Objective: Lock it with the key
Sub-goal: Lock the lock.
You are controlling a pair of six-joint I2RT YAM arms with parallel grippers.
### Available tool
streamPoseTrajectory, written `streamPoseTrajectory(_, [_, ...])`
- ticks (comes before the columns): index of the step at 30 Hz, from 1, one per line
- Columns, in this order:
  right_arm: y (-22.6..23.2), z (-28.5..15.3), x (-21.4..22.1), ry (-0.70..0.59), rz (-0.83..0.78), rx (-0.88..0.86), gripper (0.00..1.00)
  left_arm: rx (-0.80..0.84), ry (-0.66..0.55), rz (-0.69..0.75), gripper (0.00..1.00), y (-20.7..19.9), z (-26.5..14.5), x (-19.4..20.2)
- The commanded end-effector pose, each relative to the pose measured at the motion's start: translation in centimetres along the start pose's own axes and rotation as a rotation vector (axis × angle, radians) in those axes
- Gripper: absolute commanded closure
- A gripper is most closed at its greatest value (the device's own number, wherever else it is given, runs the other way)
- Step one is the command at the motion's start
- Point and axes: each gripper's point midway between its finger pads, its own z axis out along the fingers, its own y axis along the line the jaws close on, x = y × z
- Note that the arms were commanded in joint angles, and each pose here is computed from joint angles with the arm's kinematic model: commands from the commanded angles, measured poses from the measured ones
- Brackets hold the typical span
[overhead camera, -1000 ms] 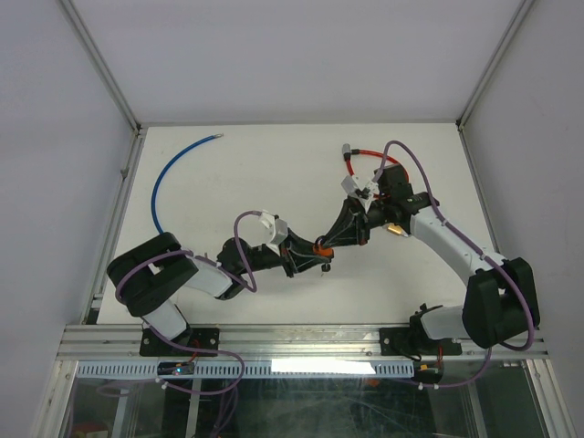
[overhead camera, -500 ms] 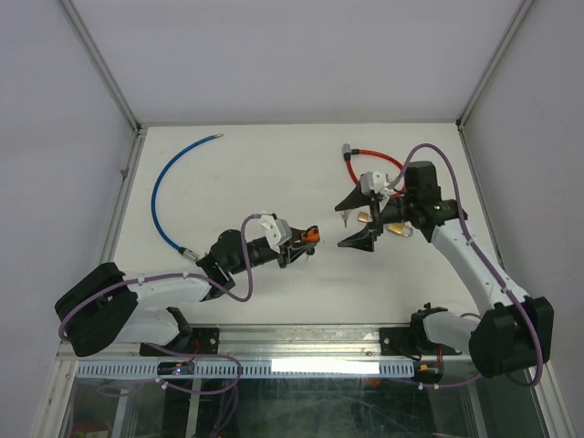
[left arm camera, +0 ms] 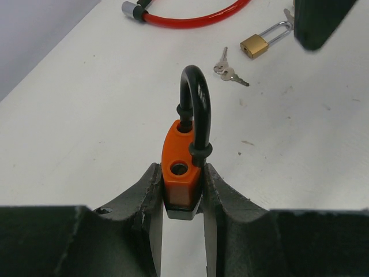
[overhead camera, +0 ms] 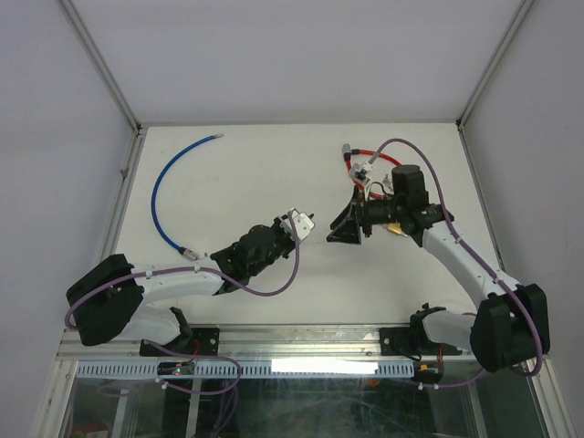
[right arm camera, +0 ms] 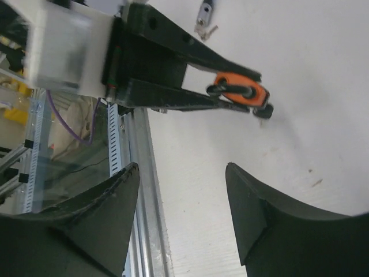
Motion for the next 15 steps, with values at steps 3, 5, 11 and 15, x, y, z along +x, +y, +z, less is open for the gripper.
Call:
streamPoseTrajectory(3, [-2.0,1.8,-1.1,-0.127,0.234,0.093,0.36,-0.087,-0.097,0.028,1.00,0.4,1.6,-5.1])
streamPoseTrajectory(5, [-2.7,2.0,-2.0,-0.186,0.320,0.166,0.36,-0.098,-0.083,0.046,1.00,-0.1,2.0,-5.2])
streamPoseTrajectory(11, [-4.9,1.6,-1.9,-0.233,0.430,0.306,0.40,-0.096,-0.065,0.062,1.00,-1.1,2.9,-5.1])
streamPoseTrajectory(15, [-5.2,1.8,-1.7,-0.237,0.479,0.313,0.47,-0.086,-0.063,0.071,1.00,-1.7,3.1,-5.3])
